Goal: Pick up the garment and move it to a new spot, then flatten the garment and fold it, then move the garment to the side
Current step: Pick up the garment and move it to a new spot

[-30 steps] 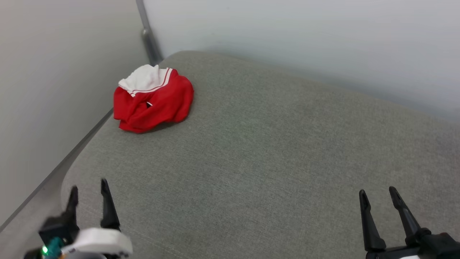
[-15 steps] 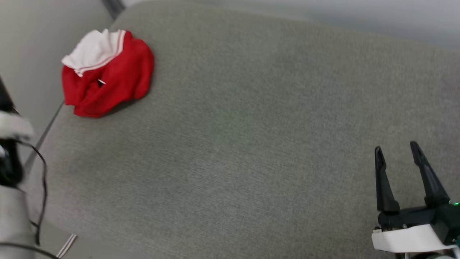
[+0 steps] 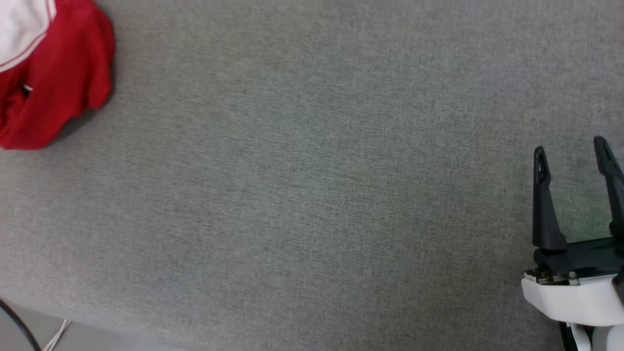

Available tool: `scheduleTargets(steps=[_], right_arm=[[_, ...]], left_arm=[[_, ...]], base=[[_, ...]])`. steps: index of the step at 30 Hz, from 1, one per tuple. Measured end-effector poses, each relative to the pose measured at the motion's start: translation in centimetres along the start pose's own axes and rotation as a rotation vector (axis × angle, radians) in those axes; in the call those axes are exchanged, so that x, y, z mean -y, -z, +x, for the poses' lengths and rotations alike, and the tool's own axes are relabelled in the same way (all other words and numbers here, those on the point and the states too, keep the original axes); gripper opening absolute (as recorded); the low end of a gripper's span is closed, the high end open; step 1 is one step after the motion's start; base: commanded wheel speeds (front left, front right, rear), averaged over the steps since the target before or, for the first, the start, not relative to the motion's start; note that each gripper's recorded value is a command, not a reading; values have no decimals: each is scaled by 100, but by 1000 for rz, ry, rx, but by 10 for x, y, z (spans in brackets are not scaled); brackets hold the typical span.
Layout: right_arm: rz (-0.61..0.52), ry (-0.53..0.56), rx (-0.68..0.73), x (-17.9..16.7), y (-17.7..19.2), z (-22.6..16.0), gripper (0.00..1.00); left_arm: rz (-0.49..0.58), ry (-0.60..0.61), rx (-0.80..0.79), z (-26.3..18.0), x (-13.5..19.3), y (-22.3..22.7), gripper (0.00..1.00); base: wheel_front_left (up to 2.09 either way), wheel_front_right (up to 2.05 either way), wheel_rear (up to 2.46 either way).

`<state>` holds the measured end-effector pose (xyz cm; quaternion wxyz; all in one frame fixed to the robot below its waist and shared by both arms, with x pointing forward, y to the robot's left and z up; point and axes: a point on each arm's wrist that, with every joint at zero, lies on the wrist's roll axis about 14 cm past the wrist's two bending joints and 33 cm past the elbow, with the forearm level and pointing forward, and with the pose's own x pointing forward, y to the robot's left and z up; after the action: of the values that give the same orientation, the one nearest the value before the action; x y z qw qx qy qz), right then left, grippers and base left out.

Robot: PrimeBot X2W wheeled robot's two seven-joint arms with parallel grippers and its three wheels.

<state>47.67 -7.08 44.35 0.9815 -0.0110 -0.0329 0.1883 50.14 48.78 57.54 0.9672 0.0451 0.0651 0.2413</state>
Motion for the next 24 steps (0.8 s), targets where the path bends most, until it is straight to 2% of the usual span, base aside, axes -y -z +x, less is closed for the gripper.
scheduleTargets(steps=[6, 13, 17, 20, 24], right_arm=[[-24, 16, 0, 11, 9, 4, 100], [-40, 33, -29, 20, 23, 2, 100], [-43, 34, -46, 23, 33, 2, 100], [-48, 31, -55, 23, 38, 2, 100], [-48, 34, -61, 25, 42, 2, 100]], left_arm=[[-56, 29, -334, 14, 11, 69, 100], [-180, 76, -710, -6, 28, 147, 100], [-236, 90, -841, -18, 37, 179, 100], [-222, 90, -941, -32, 40, 205, 100], [-197, 97, -987, -36, 44, 217, 100]], base=[[0, 0, 0], [0, 0, 0], [0, 0, 0], [0, 0, 0], [0, 0, 0]])
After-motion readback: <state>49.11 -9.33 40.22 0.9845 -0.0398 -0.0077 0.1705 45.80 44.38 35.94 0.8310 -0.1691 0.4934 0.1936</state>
